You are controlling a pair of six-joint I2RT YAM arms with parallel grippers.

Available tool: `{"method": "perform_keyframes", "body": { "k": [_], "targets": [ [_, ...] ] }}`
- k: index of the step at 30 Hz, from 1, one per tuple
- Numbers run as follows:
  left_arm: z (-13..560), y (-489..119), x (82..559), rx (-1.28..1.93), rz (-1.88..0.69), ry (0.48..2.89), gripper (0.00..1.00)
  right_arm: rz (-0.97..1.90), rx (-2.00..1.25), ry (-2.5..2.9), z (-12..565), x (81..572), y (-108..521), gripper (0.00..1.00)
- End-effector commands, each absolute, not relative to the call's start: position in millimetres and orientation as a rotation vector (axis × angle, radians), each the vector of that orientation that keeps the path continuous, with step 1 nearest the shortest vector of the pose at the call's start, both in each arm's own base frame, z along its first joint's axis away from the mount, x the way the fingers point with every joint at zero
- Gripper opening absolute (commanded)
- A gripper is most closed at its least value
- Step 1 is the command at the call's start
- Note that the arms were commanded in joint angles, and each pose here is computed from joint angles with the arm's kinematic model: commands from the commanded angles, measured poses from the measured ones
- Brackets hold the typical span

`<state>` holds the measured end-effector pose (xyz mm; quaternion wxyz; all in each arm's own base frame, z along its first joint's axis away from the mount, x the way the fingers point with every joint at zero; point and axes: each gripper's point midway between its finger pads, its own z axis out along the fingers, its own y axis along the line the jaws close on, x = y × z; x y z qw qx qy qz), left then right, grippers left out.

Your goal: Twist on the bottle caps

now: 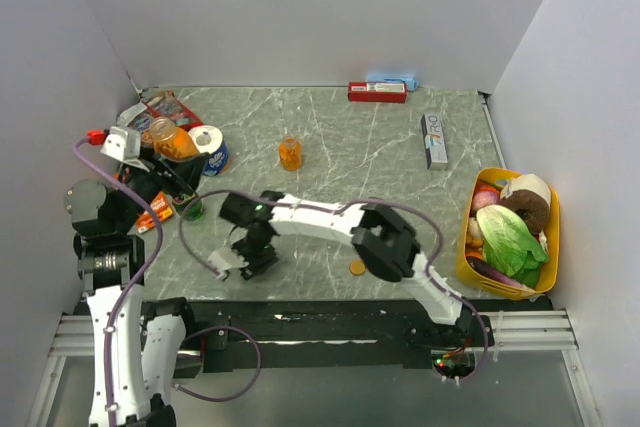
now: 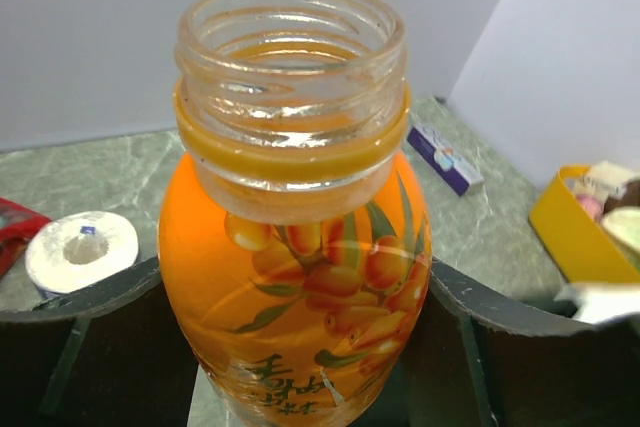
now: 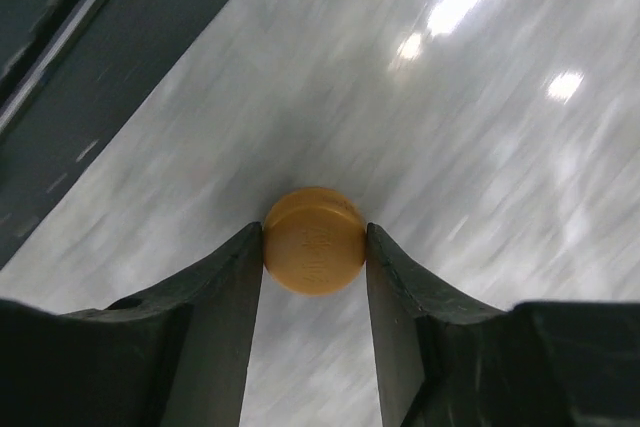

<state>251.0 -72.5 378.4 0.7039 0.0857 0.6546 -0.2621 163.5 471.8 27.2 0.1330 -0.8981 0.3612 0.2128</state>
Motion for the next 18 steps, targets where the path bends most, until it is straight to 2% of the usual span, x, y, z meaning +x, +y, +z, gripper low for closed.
{"method": "perform_keyframes", "body": {
  "k": [1, 3, 4, 7, 8, 10, 15, 18],
  "targets": [
    [363.8, -83.5, 263.7, 0.346, -0.624, 1.449, 0.01, 0.615, -2.396, 1.187, 131.3, 192.4, 411.1, 0.35],
    [354.3, -97.3, 262.6, 0.495, -0.683, 1.432, 0.01, 0.62, -2.343, 1.304, 148.1, 201.0, 371.0, 0.34],
    [344.2, -104.4, 269.4, 0.53, -0.728, 1.453, 0.01, 0.612, -2.275, 1.285, 181.7, 199.4, 357.4, 0.33],
    [318.7, -137.2, 272.7, 0.732, -0.759, 1.466, 0.01, 0.578, -2.127, 1.345, 235.9, 203.5, 315.3, 0.32],
    [320.2, -146.7, 275.8, 0.853, -0.678, 1.395, 0.01, 0.577, -2.088, 1.356, 250.1, 202.5, 306.7, 0.32],
    [300.4, -175.8, 270.9, 0.939, -0.712, 1.407, 0.01, 0.552, -1.971, 1.304, 296.2, 203.2, 288.1, 0.31],
    [264.0, -233.1, 243.6, 1.163, -0.791, 1.384, 0.01, 0.429, -1.843, 1.156, 357.9, 194.7, 266.0, 0.31],
    [250.6, -254.2, 219.7, 1.297, -0.764, 1.304, 0.01, 0.43, -1.828, 1.143, 370.7, 192.8, 266.2, 0.31]
  ]
}}
